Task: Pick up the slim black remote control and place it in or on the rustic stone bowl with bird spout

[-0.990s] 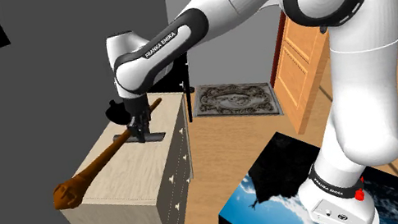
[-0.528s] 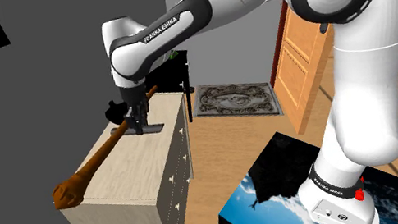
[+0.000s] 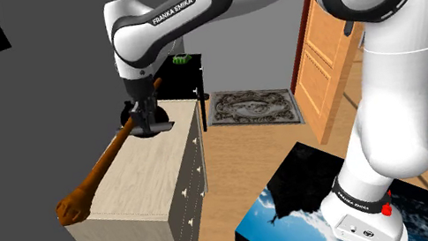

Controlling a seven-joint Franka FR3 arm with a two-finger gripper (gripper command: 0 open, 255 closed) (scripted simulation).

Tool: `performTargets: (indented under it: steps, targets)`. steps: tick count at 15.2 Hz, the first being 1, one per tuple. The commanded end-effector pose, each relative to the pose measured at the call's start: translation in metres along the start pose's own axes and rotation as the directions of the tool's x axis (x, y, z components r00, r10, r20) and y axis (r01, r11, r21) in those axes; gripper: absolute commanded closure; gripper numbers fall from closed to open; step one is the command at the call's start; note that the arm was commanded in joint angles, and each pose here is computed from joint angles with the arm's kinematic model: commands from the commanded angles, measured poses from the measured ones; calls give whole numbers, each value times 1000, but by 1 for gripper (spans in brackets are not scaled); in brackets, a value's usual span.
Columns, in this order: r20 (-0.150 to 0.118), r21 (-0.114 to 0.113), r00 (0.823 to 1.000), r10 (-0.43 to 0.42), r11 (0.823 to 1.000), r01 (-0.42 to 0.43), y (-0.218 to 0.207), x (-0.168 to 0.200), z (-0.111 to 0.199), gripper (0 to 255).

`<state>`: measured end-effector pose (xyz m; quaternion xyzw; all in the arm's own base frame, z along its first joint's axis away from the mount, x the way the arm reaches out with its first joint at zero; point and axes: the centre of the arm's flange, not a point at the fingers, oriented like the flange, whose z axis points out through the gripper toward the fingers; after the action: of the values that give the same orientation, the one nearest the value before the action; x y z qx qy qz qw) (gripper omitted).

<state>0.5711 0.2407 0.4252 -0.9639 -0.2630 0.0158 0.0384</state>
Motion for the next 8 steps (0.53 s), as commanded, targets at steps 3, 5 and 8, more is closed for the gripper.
performTargets:
  steps: [3, 5, 8]
  targets:
    - [0, 0, 1000, 0, 1000, 0, -2, 0, -21, 255]
    - [0, 0, 1000, 0, 1000, 0, -3, 0, -32, 255]
    - [0, 0, 1000, 0, 1000, 0, -5, 0, -48, 255]
